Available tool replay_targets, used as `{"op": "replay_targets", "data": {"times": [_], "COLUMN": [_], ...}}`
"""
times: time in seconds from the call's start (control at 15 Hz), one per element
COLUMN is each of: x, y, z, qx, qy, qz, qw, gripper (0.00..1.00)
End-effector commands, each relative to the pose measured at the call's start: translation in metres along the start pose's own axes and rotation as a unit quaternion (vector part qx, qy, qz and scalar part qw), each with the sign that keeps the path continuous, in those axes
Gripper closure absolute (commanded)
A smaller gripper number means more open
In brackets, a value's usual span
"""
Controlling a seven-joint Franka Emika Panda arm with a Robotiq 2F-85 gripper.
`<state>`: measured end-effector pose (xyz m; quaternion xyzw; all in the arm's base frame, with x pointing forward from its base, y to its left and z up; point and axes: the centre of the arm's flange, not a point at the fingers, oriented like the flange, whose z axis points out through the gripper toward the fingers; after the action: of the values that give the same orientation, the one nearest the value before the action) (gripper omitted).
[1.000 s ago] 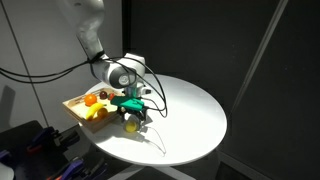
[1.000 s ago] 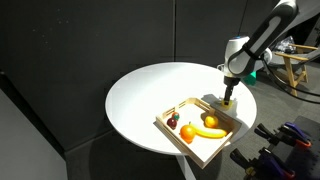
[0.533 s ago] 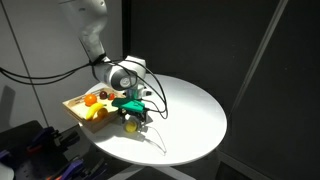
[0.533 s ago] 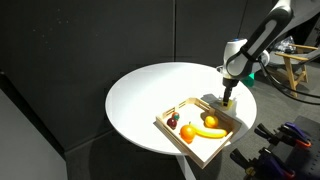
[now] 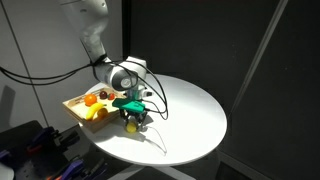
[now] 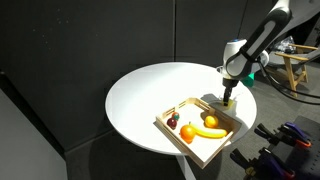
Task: Pick up the yellow toy from the table and put it on the tray
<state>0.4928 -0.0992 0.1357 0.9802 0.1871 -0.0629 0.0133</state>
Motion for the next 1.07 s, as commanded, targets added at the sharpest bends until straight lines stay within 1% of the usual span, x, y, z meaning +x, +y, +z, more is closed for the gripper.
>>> {"op": "replay_targets", "data": {"times": [0.0, 0.27, 0.67, 0.8, 1.0], "x": [-0.006, -0.012, -0.021, -0.024, -0.026], "y": [-0.001, -0.003, -0.011, -0.02, -0.042], "z": [-0.019, -0.044, -0.089, -0.101, -0.112], "qx": [0.0, 0.0, -0.007, -0.009, -0.004], "qy": [-0.011, -0.025, -0.009, -0.006, -0.013], "qz": [0.004, 0.006, -0.002, -0.014, -0.045], "qw": [0.9999, 0.9997, 0.9999, 0.9998, 0.9989], "gripper": [0.66, 0.66, 0.66, 0.66, 0.66]}}
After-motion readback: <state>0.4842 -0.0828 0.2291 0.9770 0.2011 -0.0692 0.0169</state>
